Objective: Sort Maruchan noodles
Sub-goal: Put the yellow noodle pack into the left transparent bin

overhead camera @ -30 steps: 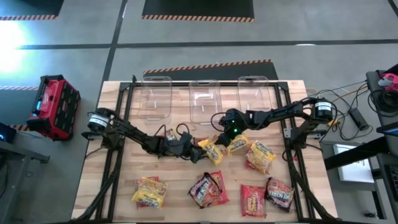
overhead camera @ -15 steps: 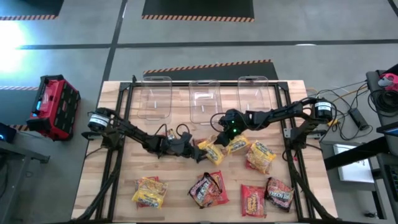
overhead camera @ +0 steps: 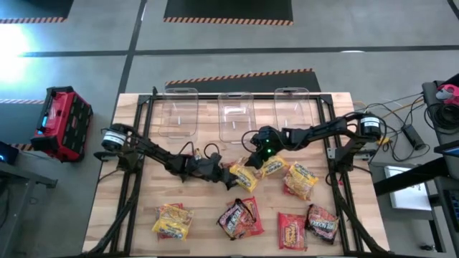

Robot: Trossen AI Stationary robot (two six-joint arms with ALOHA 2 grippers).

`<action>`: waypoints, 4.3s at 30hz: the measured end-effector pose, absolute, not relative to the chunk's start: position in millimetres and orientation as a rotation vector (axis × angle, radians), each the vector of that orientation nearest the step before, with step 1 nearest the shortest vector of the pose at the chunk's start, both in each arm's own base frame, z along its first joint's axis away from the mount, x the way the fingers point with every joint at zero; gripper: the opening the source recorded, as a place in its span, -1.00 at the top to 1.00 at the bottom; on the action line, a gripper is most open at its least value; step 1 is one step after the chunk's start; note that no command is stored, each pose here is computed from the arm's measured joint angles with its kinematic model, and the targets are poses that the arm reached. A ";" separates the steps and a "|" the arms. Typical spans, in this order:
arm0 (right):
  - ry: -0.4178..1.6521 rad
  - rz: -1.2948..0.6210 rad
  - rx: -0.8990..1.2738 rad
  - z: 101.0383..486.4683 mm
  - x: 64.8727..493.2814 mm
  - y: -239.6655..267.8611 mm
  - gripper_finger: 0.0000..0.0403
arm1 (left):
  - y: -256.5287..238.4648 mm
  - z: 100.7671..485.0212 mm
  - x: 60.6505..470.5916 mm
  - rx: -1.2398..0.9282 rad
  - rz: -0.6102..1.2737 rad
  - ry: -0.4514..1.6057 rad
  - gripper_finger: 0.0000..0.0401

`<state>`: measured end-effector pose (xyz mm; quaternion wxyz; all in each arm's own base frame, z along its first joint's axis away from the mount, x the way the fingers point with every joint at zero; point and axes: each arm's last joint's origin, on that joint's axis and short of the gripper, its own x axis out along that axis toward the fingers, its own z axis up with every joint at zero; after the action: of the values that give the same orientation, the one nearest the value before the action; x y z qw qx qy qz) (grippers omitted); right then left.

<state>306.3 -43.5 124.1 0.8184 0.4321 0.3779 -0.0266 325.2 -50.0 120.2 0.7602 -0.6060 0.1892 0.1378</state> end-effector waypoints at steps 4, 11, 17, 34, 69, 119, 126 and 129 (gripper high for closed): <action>0.811 -0.048 0.918 121.7 311.0 -43.4 -0.06 | -43.6 120.4 326.1 -1.322 0.324 0.388 -0.21; 0.805 -0.015 0.881 126.3 317.4 -39.4 -0.06 | -39.1 125.5 330.8 -1.308 0.309 0.353 -0.21; 0.806 -0.009 0.880 126.9 318.1 -38.9 -0.06 | -38.8 129.0 334.7 -1.266 0.293 0.353 -0.21; 0.771 0.008 0.862 139.6 315.5 -38.5 -0.07 | -34.5 125.1 333.2 -1.236 0.315 0.394 0.22; 0.631 -0.264 0.599 219.6 267.7 -40.9 -0.07 | -1.9 194.8 305.4 -0.976 0.292 0.357 0.44; 0.587 -0.448 0.501 221.9 264.4 -46.4 -0.07 | 110.2 333.3 189.5 0.000 0.984 1.067 0.44; 0.587 -0.448 0.501 221.9 264.4 -46.4 -0.07 | 129.4 319.0 199.2 0.108 0.894 1.206 0.44; 0.587 -0.448 0.501 221.9 264.5 -46.4 -0.07 | 137.6 310.9 207.5 0.150 0.821 1.251 0.44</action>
<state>264.5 -46.4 221.9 0.9021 0.2424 0.2838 -0.2165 207.5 137.6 310.9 0.7303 0.0683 0.5683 0.3728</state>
